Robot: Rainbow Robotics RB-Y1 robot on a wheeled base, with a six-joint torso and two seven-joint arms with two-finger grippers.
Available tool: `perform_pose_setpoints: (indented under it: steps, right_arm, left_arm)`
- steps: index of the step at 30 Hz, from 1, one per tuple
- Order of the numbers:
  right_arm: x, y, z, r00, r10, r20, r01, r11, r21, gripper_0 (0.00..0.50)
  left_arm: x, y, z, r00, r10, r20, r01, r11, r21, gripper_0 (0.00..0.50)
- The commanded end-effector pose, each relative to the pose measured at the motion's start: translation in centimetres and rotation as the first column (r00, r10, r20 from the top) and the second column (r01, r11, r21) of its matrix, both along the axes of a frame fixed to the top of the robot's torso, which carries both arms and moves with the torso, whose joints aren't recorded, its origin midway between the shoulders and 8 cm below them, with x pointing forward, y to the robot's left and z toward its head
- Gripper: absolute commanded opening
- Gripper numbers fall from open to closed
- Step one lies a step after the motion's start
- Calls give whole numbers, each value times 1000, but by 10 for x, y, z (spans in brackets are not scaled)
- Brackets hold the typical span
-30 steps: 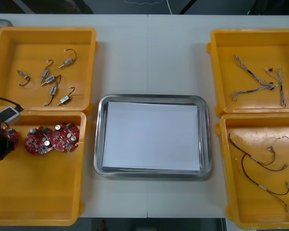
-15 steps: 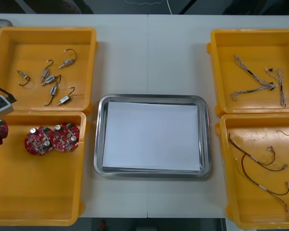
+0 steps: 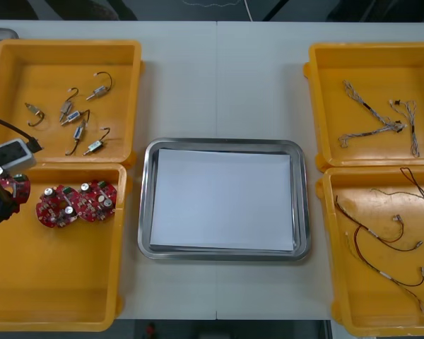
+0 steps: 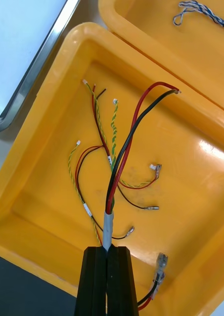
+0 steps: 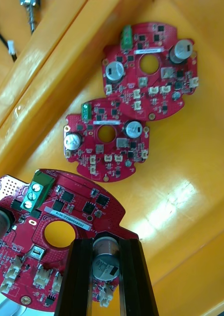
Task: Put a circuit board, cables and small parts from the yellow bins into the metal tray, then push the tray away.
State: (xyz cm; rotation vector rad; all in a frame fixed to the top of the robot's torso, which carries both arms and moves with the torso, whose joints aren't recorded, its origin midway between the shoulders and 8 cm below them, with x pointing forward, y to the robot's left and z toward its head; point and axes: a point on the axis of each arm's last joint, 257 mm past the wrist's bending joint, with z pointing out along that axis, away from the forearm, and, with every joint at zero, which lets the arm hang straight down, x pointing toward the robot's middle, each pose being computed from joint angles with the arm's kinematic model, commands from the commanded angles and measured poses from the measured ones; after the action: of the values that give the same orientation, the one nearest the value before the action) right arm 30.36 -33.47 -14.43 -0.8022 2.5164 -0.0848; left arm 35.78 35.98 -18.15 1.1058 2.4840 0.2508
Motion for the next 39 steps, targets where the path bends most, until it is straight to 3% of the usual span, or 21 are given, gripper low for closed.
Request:
perform_pose_setpoints:
  steps: [1, 11, 19, 26, 39]
  right_arm:
    - [2, 11, 13, 994, 107, 9, -105, 990, -94, 0]
    - [9, 26, 21, 982, 189, 13, -185, 972, -146, 0]
    - [11, 35, 21, 974, 225, 10, -220, 963, -155, 0]
    - [12, 35, 23, 974, 225, 18, -219, 962, -163, 0]
    - [12, 33, 23, 977, 213, 20, -207, 964, -165, 0]
  left_arm:
    - [12, -24, 22, 989, -144, 29, 142, 987, 76, 0]
    - [24, -86, 29, 976, -214, 38, 212, 976, 42, 0]
    - [24, -148, 31, 966, -254, 46, 255, 967, -23, 0]
    - [18, -201, 26, 965, -260, 34, 262, 960, -99, 0]
    - [4, -272, 11, 970, -242, 19, 242, 958, -154, 0]
